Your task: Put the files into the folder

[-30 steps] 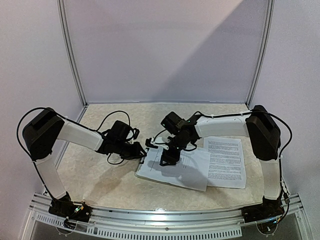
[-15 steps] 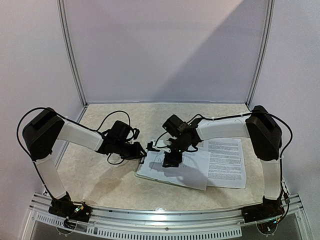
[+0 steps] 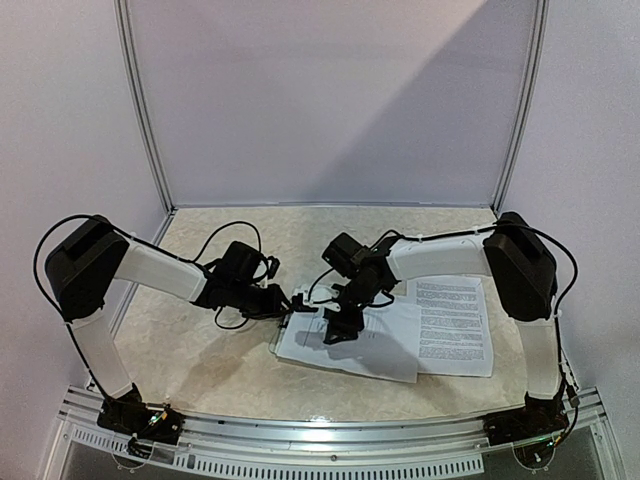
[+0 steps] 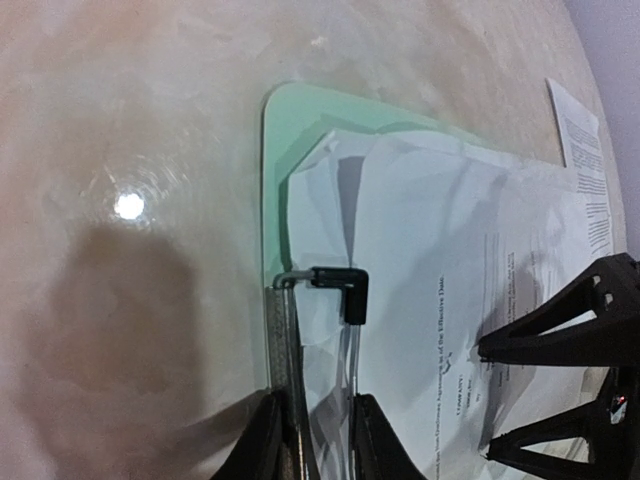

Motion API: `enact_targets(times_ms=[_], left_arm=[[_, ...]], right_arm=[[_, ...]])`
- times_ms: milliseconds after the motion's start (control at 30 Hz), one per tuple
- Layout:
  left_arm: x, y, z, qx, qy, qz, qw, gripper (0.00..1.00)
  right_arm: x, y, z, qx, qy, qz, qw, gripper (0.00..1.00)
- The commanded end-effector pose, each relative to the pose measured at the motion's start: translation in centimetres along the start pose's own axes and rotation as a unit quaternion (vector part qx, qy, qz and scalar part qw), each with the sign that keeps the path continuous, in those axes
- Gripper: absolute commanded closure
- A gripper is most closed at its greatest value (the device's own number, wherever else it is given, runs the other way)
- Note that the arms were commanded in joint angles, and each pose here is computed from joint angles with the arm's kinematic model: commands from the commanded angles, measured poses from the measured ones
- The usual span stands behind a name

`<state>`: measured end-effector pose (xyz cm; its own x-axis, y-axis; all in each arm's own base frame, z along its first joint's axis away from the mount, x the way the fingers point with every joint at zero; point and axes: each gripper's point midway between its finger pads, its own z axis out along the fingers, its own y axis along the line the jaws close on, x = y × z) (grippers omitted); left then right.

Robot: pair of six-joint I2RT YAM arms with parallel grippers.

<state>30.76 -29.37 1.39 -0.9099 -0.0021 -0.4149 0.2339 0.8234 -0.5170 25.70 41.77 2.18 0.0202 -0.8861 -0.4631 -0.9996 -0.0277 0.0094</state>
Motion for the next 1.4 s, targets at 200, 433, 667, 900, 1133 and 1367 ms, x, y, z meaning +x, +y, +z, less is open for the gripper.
enact_targets(times_ms=[200,433,667,900,1133,1367], left_arm=[[6.5,3.2,1.0,-0.053,0.101,-0.015,0.993,1.00],[6.5,3.2,0.9,-0.053,0.099,-0.015,0.994,1.00],[6.7,3.3,0.9,-0.052,0.101,-0.015,0.993,1.00],[6.7,3.3,0.9,-0.051,0.101,-0.014,0.993,1.00],[6.6,3.2,0.9,-0.050,0.100,-0.011,0.994,1.00],[6.7,3.3,0.7,-0.052,0.100,-0.011,0.994,1.00]], right_arm=[[-0.8,-0.4,1.4,-0.013,0.000,0.006,1.000,0.31],[-1.6,-0.9,1.8,-0.014,-0.006,0.015,1.000,0.31],[-2.5,-1.4,2.6,-0.026,-0.011,0.020,0.999,0.31],[-3.0,-1.6,3.8,-0.040,-0.014,0.028,0.999,0.31],[-4.5,-2.4,4.9,-0.045,-0.035,0.031,0.998,0.31],[-7.2,-3.4,3.0,-0.027,-0.074,0.022,0.997,0.31]])
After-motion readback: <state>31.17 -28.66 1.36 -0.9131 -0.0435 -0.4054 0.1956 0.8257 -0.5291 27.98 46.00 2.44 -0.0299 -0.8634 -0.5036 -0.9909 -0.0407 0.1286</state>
